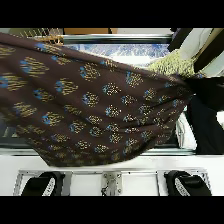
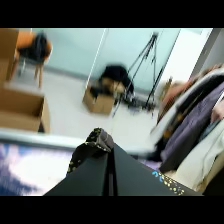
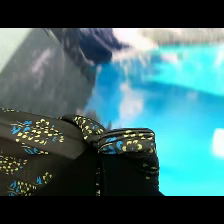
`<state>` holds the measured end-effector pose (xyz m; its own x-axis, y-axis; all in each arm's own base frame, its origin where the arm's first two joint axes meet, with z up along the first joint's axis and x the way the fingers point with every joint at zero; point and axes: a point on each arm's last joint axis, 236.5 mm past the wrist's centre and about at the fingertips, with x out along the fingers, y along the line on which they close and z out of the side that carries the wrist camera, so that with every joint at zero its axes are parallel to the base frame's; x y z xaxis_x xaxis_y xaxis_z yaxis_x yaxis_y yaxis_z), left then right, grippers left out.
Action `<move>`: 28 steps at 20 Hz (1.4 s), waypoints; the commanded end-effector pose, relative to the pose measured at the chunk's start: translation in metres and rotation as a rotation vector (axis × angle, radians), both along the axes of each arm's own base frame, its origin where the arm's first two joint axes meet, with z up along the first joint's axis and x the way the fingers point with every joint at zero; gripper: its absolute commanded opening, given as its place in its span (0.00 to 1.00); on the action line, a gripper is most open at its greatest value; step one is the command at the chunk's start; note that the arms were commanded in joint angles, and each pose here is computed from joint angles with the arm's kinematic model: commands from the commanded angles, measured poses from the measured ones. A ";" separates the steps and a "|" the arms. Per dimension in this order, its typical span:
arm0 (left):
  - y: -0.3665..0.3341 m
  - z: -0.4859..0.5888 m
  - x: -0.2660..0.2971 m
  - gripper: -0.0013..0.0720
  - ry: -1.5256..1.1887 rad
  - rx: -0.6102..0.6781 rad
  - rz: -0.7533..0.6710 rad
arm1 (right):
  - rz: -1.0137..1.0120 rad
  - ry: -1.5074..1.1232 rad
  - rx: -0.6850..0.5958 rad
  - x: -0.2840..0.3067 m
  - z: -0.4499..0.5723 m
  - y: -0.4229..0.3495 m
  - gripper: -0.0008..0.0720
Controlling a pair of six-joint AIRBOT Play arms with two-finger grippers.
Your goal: Fold the clothes and pants, and hang the long-sleeved shirts on hangers.
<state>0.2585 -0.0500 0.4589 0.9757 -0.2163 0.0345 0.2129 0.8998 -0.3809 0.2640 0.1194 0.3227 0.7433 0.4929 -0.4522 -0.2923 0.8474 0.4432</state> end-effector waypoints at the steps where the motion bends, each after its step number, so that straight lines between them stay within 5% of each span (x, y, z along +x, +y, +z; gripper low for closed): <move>1: -0.003 -0.115 0.091 0.02 0.371 -0.002 -0.030 | -0.010 0.313 -0.034 0.029 -0.074 -0.004 0.02; 7: -0.002 -0.339 0.226 0.02 0.867 -0.043 -0.036 | -0.006 0.718 -0.088 0.137 -0.249 -0.007 0.02; 12: -0.014 -0.366 0.287 0.02 0.910 -0.107 -0.092 | -0.095 0.606 -0.115 0.216 -0.279 -0.022 0.02; 17: -0.006 -0.345 0.258 0.02 0.915 -0.035 -0.098 | -0.114 0.544 -0.225 0.202 -0.251 -0.040 0.02; 28: 0.002 -0.498 0.070 0.02 1.191 -0.009 -0.039 | -0.003 0.760 -0.328 0.055 -0.360 -0.014 0.02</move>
